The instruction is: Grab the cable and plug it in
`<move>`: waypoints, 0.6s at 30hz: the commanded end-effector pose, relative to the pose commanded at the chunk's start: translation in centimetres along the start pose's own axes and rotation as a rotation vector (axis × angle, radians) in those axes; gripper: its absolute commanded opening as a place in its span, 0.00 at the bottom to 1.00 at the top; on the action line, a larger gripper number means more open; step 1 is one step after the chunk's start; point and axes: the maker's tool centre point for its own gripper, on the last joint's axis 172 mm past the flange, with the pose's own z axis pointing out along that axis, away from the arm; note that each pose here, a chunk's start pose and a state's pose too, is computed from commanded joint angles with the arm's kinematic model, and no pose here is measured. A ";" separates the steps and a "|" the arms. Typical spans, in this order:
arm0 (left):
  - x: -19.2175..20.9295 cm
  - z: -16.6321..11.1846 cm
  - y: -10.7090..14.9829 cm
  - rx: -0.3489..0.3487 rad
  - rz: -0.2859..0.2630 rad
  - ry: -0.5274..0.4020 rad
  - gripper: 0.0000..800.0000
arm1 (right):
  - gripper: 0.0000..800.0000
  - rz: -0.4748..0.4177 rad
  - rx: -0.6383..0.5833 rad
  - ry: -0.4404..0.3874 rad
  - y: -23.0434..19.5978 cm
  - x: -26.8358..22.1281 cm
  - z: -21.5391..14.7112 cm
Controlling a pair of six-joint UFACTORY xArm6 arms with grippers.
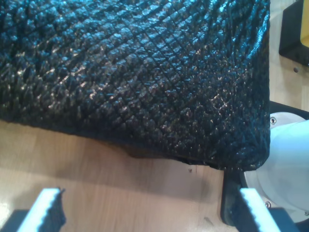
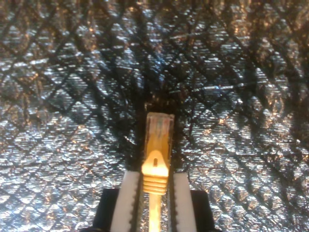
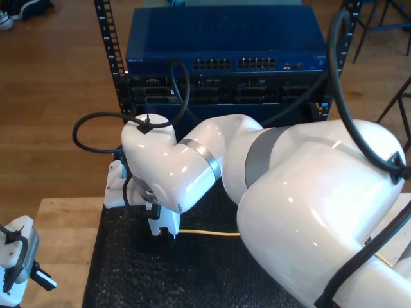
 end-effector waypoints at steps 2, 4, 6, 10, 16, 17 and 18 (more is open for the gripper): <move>0.0 0.0 0.0 0.003 0.000 -0.001 1.00 | 0.15 0.000 0.000 0.000 0.0 0.0 0.0; 0.0 0.0 0.0 0.001 0.000 -0.001 1.00 | 0.08 0.002 0.000 0.000 0.0 0.0 0.0; 0.0 0.0 0.0 0.003 0.000 -0.001 1.00 | 0.08 0.005 0.000 0.000 0.0 0.0 0.0; 0.0 0.0 0.0 0.001 0.000 -0.001 1.00 | 0.05 0.003 -0.001 0.001 0.0 0.0 -0.1; 0.0 0.0 0.0 0.001 0.000 -0.001 1.00 | 0.01 0.001 0.000 0.002 0.1 -0.1 -0.2; 0.0 0.0 0.0 0.001 0.000 -0.001 1.00 | 0.01 -0.001 -0.001 0.003 0.1 0.0 -0.3; 0.0 0.0 0.0 0.001 0.000 -0.001 1.00 | 0.01 -0.001 0.000 0.006 0.1 0.0 -0.5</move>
